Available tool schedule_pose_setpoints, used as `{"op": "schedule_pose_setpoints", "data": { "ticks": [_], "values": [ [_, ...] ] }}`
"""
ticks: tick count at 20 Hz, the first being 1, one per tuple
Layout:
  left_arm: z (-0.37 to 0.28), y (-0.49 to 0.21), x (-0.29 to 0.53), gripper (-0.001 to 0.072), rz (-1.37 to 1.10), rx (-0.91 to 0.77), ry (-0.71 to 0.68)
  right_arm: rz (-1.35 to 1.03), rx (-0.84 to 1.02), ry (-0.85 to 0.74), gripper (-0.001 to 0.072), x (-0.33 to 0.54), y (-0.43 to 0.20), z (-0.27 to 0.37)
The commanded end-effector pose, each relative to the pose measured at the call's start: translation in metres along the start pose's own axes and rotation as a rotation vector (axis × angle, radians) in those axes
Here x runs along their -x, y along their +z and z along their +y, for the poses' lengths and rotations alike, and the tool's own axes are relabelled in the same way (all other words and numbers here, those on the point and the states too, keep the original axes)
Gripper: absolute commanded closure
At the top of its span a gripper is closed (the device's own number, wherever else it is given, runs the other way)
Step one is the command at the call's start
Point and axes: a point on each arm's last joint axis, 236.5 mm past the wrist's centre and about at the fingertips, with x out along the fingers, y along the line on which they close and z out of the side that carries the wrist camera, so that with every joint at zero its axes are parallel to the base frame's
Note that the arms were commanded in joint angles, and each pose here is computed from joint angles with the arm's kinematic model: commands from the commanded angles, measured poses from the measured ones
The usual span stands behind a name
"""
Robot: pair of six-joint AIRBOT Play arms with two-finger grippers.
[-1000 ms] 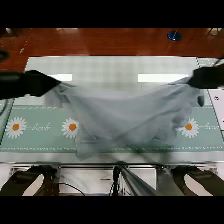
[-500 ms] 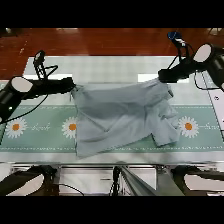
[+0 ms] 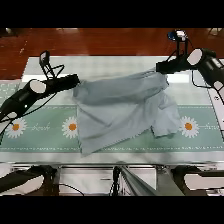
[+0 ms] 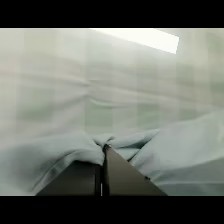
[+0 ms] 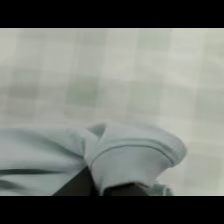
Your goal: Fold the shirts.
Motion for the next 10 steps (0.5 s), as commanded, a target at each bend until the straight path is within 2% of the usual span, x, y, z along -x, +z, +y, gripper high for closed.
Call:
{"op": "schedule_pose_setpoints", "data": {
  "ticks": [1, 2, 3, 5, 7, 9, 10],
  "values": [
    [-0.007, -0.026, -0.011, 0.0551, 0.080, -0.020, -0.014, 0.046, -0.003, 0.006, 0.0466, -0.004, -0.011, 0.001],
    [-0.008, -0.025, -0.011, 0.0358, 0.078, -0.015, -0.015, 0.054, -0.002, 0.008, 0.0285, -0.002, -0.013, 0.002],
    [-0.007, -0.017, -0.006, 0.0238, 0.063, -0.014, -0.017, 0.063, 0.002, 0.008, 0.0128, 0.006, -0.013, 0.002],
    [-0.001, 0.016, 0.018, 0.0167, 0.048, -0.013, -0.023, 0.069, 0.076, -0.079, 0.0118, 0.041, -0.003, -0.017],
    [0.021, 0.040, 0.059, 0.0168, 0.103, -0.035, 0.001, 0.056, 0.183, -0.298, 0.0122, 0.094, 0.012, -0.069],
    [0.068, 0.016, 0.107, 0.0168, 0.330, -0.046, 0.092, 0.016, 0.159, -0.457, 0.0123, 0.138, 0.020, -0.122],
    [0.089, -0.011, 0.134, 0.0167, 0.476, 0.010, 0.127, 0.021, 0.112, -0.486, 0.0123, 0.149, 0.015, -0.144]
  ]
}}
